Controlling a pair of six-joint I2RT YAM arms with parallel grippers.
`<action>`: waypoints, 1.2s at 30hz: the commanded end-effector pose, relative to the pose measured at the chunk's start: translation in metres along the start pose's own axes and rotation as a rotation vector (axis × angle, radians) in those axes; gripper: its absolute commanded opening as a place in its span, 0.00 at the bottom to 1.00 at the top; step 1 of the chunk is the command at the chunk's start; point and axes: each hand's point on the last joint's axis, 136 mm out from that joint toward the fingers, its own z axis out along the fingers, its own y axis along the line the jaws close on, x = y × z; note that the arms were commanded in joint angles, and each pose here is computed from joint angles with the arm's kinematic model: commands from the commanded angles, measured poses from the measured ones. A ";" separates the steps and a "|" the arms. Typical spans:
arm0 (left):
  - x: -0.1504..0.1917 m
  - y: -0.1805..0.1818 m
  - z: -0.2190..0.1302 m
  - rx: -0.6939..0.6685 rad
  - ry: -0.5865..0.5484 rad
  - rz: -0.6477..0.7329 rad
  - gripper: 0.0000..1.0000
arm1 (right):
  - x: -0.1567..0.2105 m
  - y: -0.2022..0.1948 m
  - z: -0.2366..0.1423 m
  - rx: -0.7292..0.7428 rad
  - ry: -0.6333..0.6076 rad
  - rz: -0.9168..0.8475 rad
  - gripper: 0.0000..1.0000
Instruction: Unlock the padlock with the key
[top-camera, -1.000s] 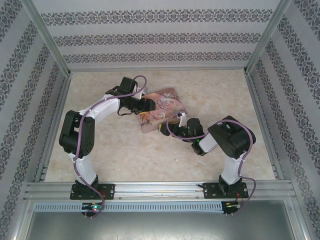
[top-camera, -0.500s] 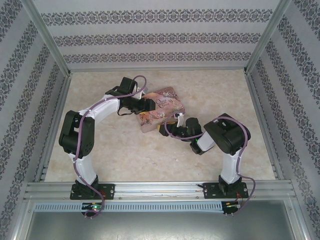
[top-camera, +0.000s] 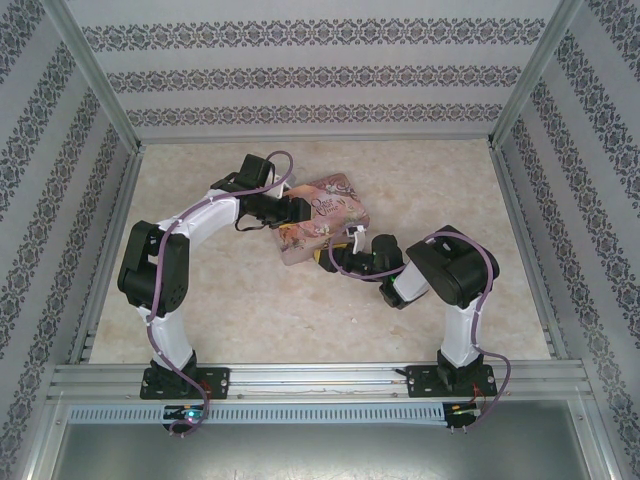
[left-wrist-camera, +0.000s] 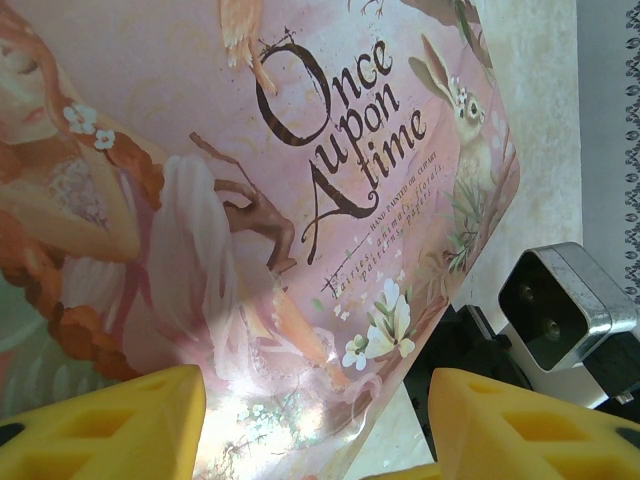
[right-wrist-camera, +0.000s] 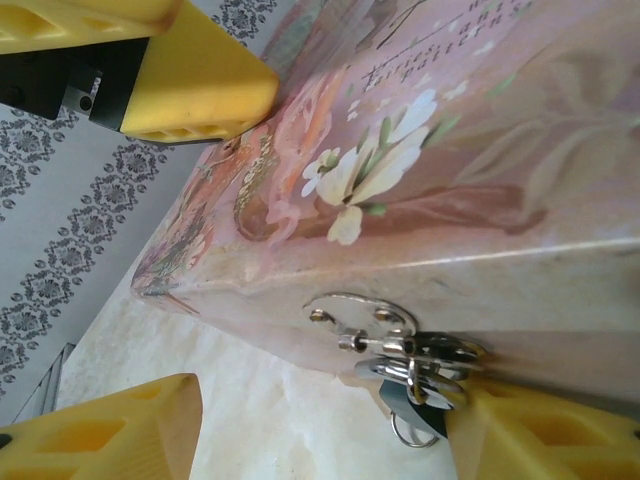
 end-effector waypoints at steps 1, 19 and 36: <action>0.022 0.007 0.011 -0.008 0.068 -0.045 0.61 | -0.025 0.030 -0.001 -0.109 -0.062 -0.102 0.62; 0.022 0.007 0.011 -0.008 0.067 -0.048 0.61 | -0.015 0.017 -0.004 -0.074 -0.039 -0.066 0.31; 0.023 0.008 0.011 -0.010 0.066 -0.052 0.61 | -0.012 0.012 -0.004 -0.045 -0.035 -0.052 0.07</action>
